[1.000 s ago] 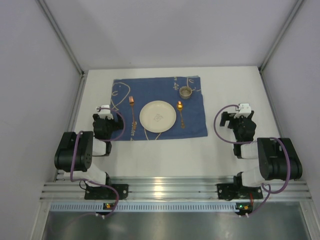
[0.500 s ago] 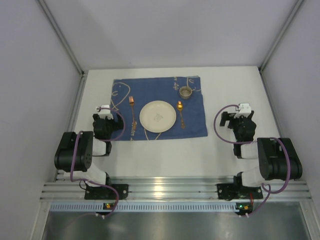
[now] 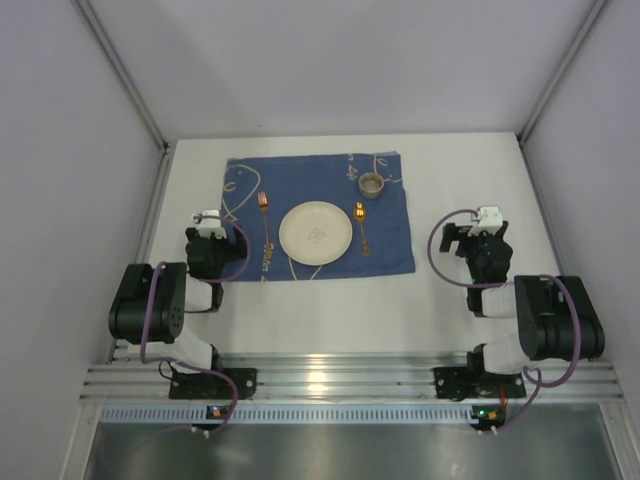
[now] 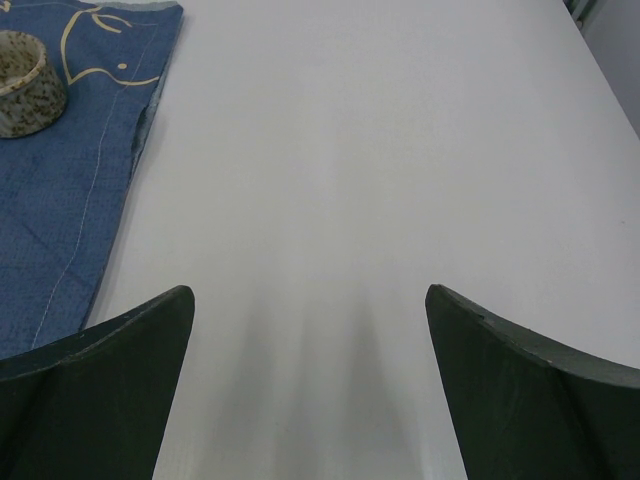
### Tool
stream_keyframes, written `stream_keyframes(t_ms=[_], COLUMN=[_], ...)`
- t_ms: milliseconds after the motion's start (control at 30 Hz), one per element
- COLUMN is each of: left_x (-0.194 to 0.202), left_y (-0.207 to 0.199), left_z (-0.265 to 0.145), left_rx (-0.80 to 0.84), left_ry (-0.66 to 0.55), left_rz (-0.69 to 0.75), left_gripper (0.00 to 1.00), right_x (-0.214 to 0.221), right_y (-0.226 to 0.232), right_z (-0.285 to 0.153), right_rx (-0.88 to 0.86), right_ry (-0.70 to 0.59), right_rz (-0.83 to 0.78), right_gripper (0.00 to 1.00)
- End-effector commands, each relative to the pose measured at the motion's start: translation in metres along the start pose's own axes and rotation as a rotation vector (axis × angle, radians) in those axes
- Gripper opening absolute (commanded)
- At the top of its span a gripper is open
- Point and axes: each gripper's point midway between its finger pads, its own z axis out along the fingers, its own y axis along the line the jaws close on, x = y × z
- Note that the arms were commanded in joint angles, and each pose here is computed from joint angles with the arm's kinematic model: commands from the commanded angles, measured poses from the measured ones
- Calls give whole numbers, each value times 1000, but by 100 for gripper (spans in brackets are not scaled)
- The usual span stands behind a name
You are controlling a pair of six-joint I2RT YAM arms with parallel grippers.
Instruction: Set the dinner table for one person
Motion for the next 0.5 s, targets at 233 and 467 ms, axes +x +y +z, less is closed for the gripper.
stream_keyframes(t_ms=[233,467], left_x=[-29,-29], left_y=[-2,-3], left_z=[4,4], left_rx=[15,17], left_ry=[-94,-94], left_rz=[-1,1], left_gripper=[98,98], right_x=[-30,-29], right_y=[3,-2], right_z=[8,8], right_rx=[-20,13], right_ry=[-103,-96], right_rz=[7,19], right_gripper=[100,100])
